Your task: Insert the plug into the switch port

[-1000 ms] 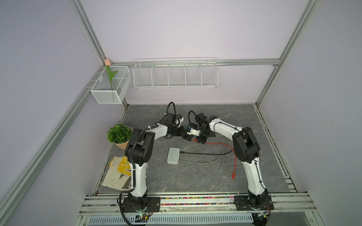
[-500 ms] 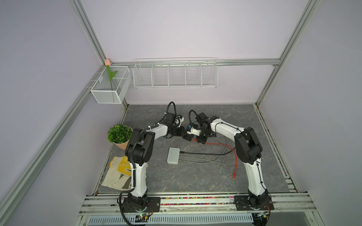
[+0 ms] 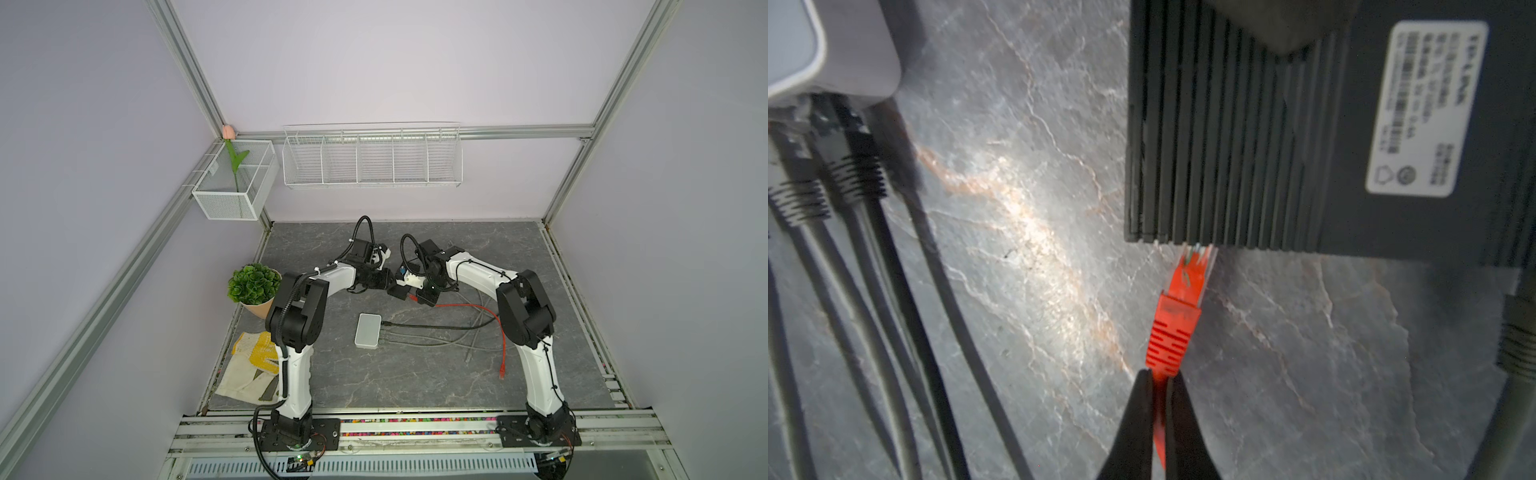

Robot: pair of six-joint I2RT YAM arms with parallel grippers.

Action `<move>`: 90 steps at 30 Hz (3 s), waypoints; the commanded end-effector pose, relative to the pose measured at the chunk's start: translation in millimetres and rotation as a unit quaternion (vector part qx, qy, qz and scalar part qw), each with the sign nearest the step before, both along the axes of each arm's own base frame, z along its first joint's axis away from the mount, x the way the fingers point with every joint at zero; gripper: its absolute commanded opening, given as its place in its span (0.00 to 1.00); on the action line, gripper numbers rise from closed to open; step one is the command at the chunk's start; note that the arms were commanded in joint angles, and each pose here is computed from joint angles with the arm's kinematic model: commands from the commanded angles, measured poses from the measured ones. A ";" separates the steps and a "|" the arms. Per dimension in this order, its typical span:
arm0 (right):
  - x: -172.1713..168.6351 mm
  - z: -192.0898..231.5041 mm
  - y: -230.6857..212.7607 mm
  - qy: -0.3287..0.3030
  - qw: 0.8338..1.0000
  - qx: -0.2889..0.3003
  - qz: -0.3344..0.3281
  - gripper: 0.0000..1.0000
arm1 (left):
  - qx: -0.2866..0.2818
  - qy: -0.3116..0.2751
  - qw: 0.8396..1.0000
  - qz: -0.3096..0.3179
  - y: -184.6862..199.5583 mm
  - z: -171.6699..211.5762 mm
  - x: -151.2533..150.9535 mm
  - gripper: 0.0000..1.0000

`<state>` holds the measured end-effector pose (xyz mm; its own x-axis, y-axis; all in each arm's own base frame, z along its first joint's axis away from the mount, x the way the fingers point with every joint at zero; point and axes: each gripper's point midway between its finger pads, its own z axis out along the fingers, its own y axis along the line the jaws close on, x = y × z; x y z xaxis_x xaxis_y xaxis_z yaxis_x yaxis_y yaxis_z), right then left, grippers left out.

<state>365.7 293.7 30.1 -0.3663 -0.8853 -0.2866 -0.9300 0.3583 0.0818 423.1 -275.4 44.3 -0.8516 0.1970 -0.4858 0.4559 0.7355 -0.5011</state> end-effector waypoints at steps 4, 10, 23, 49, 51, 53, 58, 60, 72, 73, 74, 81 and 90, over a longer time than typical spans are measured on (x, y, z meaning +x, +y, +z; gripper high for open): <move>33.8 15.0 37.7 -0.059 0.996 0.068 0.017 0.08 | 0.032 0.097 0.993 -0.055 -10.3 -48.3 -52.9 0.24; 40.5 22.8 38.9 -0.071 0.995 0.072 0.020 0.08 | 0.038 0.103 0.992 -0.068 -13.0 -54.5 -57.7 0.25; 38.1 23.4 52.6 -0.061 0.993 0.098 0.033 0.08 | 0.049 0.109 0.990 -0.082 -18.0 -60.7 -63.9 0.24; 19.9 35.7 53.4 -0.030 0.987 0.152 0.048 0.10 | 0.065 0.106 0.988 -0.088 -6.8 -53.7 -58.1 0.24; 16.3 35.9 54.7 -0.027 0.986 0.156 0.051 0.10 | 0.072 0.105 0.988 -0.088 -4.4 -54.0 -57.8 0.24; 14.1 33.5 51.8 -0.023 0.987 0.151 0.047 0.10 | 0.077 0.104 0.988 -0.084 0.1 -52.9 -55.1 0.25; 14.7 30.5 32.9 -0.029 0.990 0.135 0.014 0.11 | 0.076 0.093 0.991 -0.058 14.3 -44.3 -40.4 0.28; 15.5 31.8 24.7 -0.031 0.991 0.128 -0.001 0.11 | 0.079 0.086 0.992 -0.049 19.5 -38.1 -33.1 0.30; 29.6 38.9 -19.7 -0.063 0.993 0.073 -0.074 0.11 | 0.075 0.051 0.996 -0.016 24.6 -3.3 -1.6 0.34; 29.2 38.6 -20.4 -0.061 0.993 0.073 -0.074 0.11 | 0.076 0.050 0.996 -0.015 24.8 -3.4 -0.2 0.34; 28.2 37.9 -20.9 -0.059 0.993 0.072 -0.072 0.11 | 0.076 0.049 0.996 -0.015 24.4 -2.8 0.7 0.34; 13.0 33.0 -10.4 -0.034 0.995 0.078 -0.050 0.11 | 0.075 0.050 0.996 -0.012 23.4 -3.5 3.6 0.35; -8.6 17.4 0.1 0.029 0.998 0.058 -0.020 0.11 | 0.066 0.043 0.997 -0.005 20.1 0.9 11.0 0.35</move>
<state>372.0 292.9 57.0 -0.4172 -0.8104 -0.4113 -0.9055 0.4092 0.1121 427.3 -257.5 46.1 -0.8827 0.2725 -0.3830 0.4348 0.7828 -0.4452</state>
